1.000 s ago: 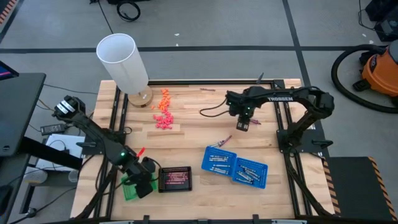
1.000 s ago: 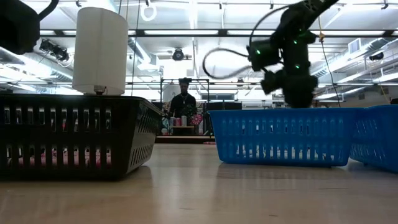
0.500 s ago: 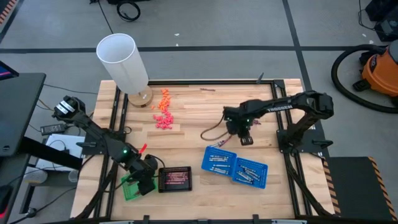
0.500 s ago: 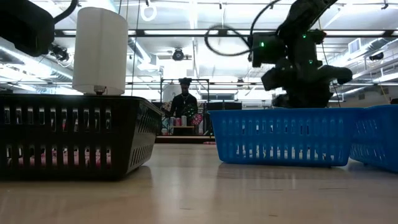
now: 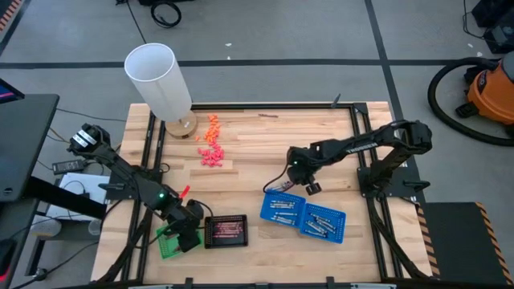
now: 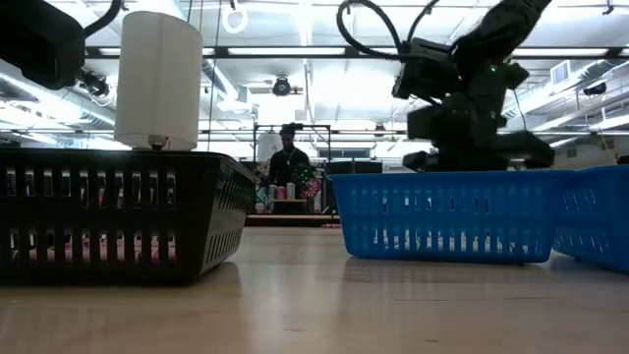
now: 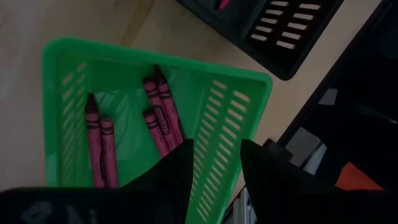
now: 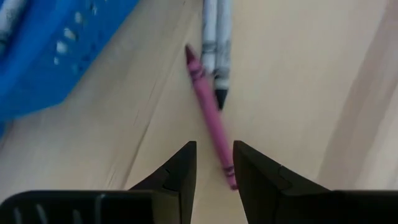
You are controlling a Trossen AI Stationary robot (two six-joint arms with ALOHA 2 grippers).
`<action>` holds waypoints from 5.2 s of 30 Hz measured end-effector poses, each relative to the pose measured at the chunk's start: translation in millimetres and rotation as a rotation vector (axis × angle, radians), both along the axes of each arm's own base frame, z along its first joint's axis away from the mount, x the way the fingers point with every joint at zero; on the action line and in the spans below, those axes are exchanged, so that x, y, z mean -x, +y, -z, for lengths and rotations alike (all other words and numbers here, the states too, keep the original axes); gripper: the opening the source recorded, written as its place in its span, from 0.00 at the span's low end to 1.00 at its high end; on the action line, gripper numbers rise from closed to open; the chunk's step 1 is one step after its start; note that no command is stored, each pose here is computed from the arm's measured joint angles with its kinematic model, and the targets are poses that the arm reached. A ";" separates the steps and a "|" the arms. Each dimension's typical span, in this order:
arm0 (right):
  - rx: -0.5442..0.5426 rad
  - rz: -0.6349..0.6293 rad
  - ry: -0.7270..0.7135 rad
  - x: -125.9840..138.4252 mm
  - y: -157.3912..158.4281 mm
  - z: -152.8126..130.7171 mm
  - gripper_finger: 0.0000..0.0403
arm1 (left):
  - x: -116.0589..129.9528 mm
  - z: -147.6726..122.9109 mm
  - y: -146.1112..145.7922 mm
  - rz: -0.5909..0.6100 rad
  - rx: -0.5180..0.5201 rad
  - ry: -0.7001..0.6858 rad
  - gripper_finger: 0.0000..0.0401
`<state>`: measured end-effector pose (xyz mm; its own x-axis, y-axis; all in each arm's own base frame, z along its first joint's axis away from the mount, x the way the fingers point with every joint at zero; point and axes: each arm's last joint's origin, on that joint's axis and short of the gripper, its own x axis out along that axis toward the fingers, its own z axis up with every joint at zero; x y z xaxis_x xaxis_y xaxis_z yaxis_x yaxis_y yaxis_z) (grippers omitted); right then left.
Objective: Sort crayons
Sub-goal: Put the red crayon into the green bin
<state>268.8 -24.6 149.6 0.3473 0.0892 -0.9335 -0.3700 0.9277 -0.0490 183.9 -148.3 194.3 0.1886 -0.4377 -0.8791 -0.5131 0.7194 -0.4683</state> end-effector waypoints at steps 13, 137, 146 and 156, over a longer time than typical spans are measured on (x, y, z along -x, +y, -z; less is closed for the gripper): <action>0.009 0.001 -0.055 2.9 0.3 10.7 0.28 | 0.1 0.0 -0.1 0.004 0.002 0.001 0.35; -0.426 0.168 -0.635 -84.1 32.9 -150.2 0.29 | -69.6 -104.2 71.7 -0.218 -0.807 -1.031 0.09; -0.404 0.282 -0.499 -77.0 16.7 -138.4 0.43 | -57.6 -89.6 64.6 -0.164 -0.674 -0.885 0.09; -0.336 0.349 -0.370 -66.9 8.6 -119.7 0.47 | -23.8 -59.2 50.1 -0.015 -0.323 -0.418 0.10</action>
<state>335.7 -16.0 269.3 0.7048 0.1804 -0.6861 -0.0552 0.9781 0.2006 207.7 -98.1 253.5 0.5563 -0.1512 -0.8171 -0.3416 0.8547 -0.3908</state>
